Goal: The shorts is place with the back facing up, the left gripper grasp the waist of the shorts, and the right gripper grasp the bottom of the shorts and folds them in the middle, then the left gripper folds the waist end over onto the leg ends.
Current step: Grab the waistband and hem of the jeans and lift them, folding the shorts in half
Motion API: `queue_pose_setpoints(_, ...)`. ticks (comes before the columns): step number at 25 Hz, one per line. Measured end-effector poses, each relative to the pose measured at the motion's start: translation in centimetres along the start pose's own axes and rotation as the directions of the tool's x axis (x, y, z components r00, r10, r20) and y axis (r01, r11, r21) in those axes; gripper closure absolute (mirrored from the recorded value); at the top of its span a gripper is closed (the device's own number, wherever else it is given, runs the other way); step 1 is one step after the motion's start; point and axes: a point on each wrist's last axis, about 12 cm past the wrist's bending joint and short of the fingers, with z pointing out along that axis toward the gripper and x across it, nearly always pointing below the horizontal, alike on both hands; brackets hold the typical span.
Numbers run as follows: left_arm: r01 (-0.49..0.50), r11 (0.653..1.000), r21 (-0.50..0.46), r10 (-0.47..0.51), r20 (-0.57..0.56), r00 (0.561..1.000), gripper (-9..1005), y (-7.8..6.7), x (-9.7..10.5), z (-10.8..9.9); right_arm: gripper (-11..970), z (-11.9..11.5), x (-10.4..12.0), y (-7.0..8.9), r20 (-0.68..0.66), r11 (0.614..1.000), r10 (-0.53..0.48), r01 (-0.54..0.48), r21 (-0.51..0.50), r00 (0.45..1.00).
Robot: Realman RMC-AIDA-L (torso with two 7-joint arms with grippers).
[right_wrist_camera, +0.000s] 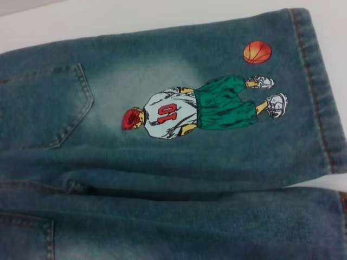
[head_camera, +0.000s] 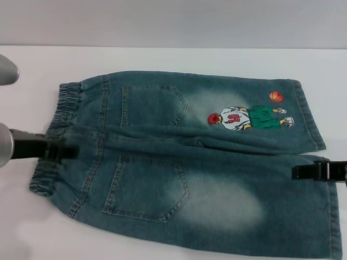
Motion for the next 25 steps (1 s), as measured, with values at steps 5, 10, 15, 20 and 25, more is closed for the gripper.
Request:
queue_pose_setpoints(5,-0.007,0.998,-0.058,0.002,-0.08,0.997,212,0.4,0.2,0.3,351,0.2,0.1,0.0,0.008,0.999,-0.009,0.009,0.035,1.0)
queue_pose_setpoints(10,0.011,0.997,-0.079,-0.021,-0.127,0.992,212,0.8,0.6,0.5,351,0.3,0.1,0.4,0.013,0.999,-0.014,0.014,0.049,1.0)
queue_pose_setpoints(15,0.019,0.997,-0.076,-0.031,-0.167,0.985,212,0.8,0.7,0.8,351,0.3,0.1,0.4,0.019,0.998,-0.017,0.016,0.055,1.0)
queue_pose_setpoints(20,0.024,0.997,-0.071,-0.038,-0.2,0.979,212,0.6,0.8,0.8,352,0.4,0.0,0.5,0.023,0.997,-0.033,0.031,0.069,0.999)
queue_pose_setpoints(25,0.036,0.997,-0.072,-0.051,-0.225,0.973,212,0.6,1.2,1.0,351,0.4,-0.1,0.6,0.023,0.997,-0.042,0.04,0.068,0.999)
